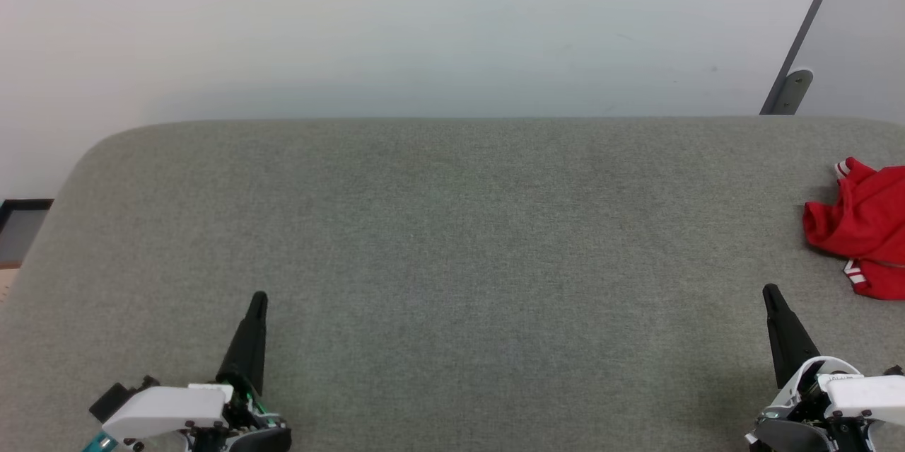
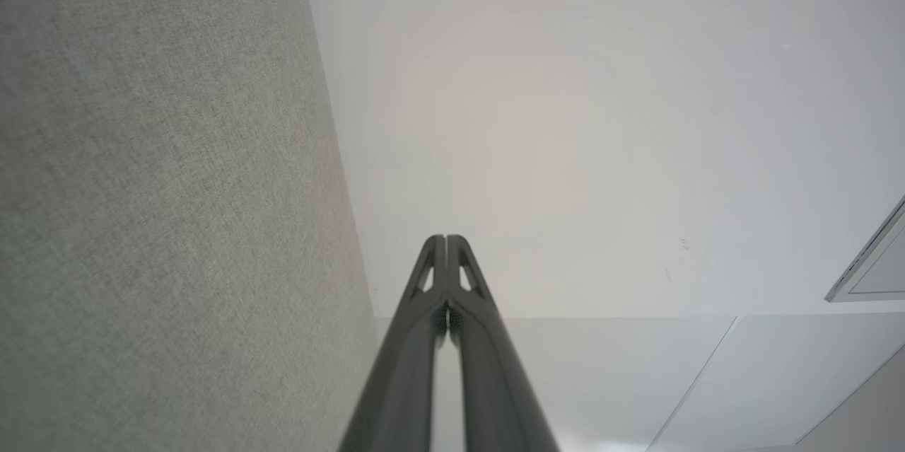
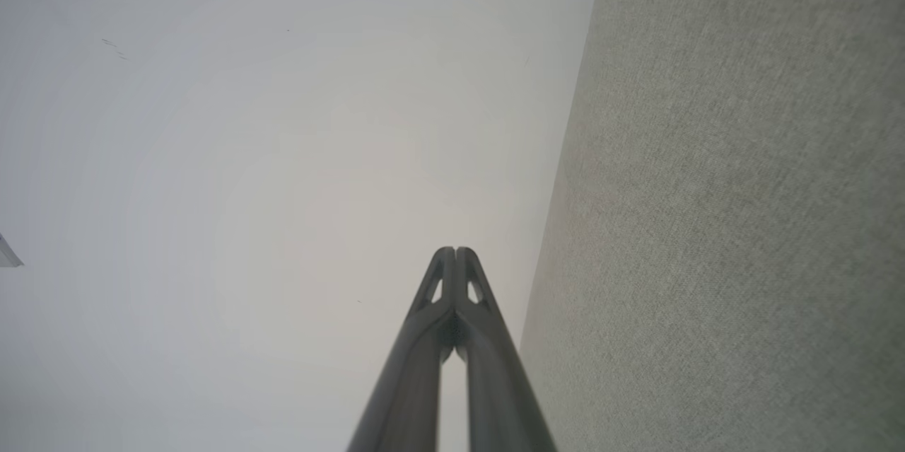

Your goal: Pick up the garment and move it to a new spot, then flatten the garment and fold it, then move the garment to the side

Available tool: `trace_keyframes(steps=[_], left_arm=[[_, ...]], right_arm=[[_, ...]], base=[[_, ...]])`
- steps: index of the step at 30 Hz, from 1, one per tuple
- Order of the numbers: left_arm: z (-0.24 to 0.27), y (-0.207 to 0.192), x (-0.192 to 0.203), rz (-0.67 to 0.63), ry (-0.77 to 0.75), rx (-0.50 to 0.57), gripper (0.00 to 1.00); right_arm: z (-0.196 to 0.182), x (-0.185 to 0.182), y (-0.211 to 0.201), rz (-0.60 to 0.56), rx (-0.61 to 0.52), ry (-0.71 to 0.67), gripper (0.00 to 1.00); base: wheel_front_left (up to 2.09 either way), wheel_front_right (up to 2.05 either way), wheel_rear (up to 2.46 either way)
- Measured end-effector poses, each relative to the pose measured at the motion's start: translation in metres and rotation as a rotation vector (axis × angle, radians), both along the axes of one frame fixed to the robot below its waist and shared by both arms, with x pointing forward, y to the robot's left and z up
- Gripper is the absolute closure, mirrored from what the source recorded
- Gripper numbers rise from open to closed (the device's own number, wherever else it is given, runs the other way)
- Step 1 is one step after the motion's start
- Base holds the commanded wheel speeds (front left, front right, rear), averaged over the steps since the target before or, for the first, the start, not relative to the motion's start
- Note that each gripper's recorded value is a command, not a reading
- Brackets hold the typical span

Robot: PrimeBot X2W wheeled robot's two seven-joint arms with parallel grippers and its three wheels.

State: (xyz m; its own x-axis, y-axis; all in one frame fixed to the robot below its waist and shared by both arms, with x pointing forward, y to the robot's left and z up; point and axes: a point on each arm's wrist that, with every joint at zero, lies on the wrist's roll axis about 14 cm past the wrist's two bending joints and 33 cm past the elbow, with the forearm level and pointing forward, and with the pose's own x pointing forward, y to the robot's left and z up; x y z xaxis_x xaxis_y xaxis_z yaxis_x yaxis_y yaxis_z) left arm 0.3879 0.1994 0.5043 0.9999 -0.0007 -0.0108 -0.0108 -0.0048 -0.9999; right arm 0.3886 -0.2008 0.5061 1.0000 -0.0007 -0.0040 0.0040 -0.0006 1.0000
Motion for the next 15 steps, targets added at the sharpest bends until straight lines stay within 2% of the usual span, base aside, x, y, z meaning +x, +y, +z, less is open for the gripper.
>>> trace_keyframes(steps=[15], left_arm=[[0.0000, 0.0001, 0.0000, 0.000, 0.000, 0.000, 1.00]], right_arm=[[0.0000, 0.0000, 0.0000, 0.000, 0.000, 0.000, 1.00]], base=[[0.00, 0.00, 0.00]])
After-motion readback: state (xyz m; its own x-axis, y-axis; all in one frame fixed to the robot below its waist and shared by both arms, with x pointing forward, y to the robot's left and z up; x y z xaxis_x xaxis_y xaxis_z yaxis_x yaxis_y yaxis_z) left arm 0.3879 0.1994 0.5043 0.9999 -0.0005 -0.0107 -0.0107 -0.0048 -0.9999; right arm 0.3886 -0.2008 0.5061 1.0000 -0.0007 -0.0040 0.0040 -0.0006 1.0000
